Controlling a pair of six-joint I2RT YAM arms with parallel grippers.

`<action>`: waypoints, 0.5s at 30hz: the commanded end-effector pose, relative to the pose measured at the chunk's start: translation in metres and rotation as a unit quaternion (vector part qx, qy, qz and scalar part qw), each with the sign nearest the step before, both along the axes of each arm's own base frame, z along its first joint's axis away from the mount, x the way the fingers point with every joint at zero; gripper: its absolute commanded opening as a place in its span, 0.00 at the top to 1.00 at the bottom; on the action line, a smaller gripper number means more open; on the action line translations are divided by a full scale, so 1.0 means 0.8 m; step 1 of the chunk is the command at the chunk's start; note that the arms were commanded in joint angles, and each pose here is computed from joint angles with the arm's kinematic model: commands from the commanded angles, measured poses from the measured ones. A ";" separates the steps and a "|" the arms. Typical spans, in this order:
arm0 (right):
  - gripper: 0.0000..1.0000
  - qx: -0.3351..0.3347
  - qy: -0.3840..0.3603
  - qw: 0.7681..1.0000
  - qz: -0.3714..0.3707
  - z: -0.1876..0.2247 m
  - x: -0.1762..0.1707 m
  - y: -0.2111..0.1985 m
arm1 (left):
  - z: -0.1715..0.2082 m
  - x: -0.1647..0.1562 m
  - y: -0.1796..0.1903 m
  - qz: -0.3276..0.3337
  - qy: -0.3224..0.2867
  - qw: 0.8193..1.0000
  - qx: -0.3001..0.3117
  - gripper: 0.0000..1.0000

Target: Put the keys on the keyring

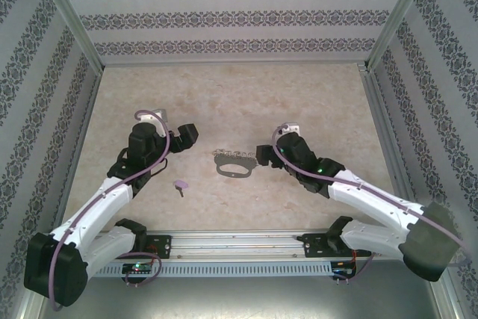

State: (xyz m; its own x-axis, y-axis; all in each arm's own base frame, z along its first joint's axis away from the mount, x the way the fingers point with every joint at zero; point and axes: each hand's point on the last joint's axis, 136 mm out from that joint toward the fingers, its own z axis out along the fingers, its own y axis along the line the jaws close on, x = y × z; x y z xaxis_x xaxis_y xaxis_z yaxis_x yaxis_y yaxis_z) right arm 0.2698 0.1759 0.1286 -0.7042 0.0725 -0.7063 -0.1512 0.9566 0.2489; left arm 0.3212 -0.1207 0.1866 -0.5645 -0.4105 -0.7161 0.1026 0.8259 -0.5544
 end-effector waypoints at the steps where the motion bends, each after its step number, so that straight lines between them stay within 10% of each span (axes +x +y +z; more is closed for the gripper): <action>1: 0.09 0.049 0.040 0.998 0.008 -0.021 -0.001 0.009 | 0.004 0.007 -0.003 -0.004 -0.001 1.000 -0.015 0.00; 15: 0.14 0.069 0.138 0.988 0.026 -0.086 0.020 0.076 | -0.008 0.013 -0.006 -0.006 0.011 1.000 -0.017 0.00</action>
